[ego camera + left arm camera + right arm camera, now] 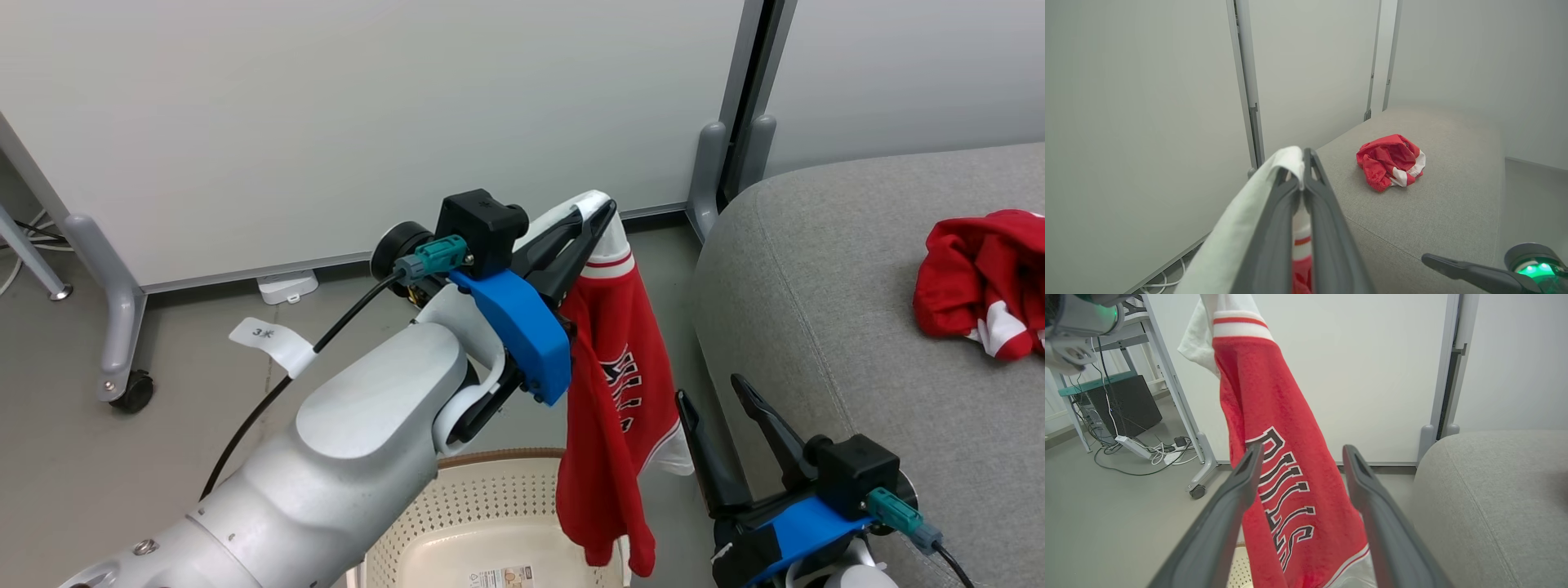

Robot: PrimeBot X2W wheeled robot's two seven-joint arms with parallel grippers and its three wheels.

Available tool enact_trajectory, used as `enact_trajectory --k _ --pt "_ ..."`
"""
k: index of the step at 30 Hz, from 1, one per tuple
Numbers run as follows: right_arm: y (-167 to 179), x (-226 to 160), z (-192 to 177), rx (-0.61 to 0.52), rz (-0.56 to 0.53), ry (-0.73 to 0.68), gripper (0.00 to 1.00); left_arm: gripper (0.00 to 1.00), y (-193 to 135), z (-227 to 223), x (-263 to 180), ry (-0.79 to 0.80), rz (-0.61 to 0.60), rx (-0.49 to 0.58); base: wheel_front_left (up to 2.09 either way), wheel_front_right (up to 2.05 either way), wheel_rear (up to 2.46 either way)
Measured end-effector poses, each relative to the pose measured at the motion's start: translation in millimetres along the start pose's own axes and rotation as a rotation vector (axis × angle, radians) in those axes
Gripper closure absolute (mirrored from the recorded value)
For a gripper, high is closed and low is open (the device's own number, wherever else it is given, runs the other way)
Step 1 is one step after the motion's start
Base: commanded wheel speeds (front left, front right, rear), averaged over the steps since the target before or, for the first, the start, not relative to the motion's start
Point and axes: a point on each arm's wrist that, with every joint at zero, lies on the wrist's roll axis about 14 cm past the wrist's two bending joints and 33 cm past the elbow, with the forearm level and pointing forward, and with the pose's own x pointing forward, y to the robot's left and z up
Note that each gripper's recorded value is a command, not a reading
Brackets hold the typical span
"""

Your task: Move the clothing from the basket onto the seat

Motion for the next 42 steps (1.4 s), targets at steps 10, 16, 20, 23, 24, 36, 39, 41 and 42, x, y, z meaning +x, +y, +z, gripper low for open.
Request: enact_trajectory --k 10,16,20,23,24,36,39,41,42 --pt "19.3 8.7 -8.3 -0.007 0.065 0.044 0.0 1.0 -6.7 -9.0 5.3 0.015 -0.024 -0.019 0.0 0.0 0.0" --pt "34.8 27.4 -19.8 -0.049 0.133 0.115 0.0 1.0 -6.7 -11.0 9.1 0.015 -0.029 -0.028 0.0 0.0 0.0" --pt "41.0 38.2 -32.8 -0.072 0.166 0.172 0.0 1.0 -7.9 -9.5 10.9 0.011 -0.036 -0.03 0.0 0.0 0.0" --pt "40.1 46.5 -39.5 -0.093 0.175 0.203 0.0 1.0 -8.3 -9.7 10.9 0.011 -0.037 -0.032 0.0 0.0 0.0" --pt "38.9 49.4 -40.5 -0.099 0.174 0.208 0.0 1.0 -8.3 -9.0 11.1 0.01 -0.039 -0.03 0.0 0.0 0.0" --pt "36.9 64.5 -51.9 -0.091 0.184 0.269 0.0 1.0 -20.8 -3.2 10.9 0.003 -0.065 -0.02 0.0 0.0 0.0" --pt "33.8 67.7 -51.1 -0.102 0.178 0.271 0.0 1.0 -25.2 -1.2 10.2 0.0 -0.072 -0.017 0.0 0.0 0.0" --pt "33.2 69.3 -51.1 -0.098 0.175 0.273 0.0 1.0 -26.6 -0.3 9.2 -0.001 -0.074 -0.017 0.0 0.0 0.0" --pt "33.4 69.8 -51.0 -0.095 0.176 0.271 0.0 1.0 -27.2 0.1 8.7 -0.001 -0.074 -0.017 0.0 0.0 0.0"
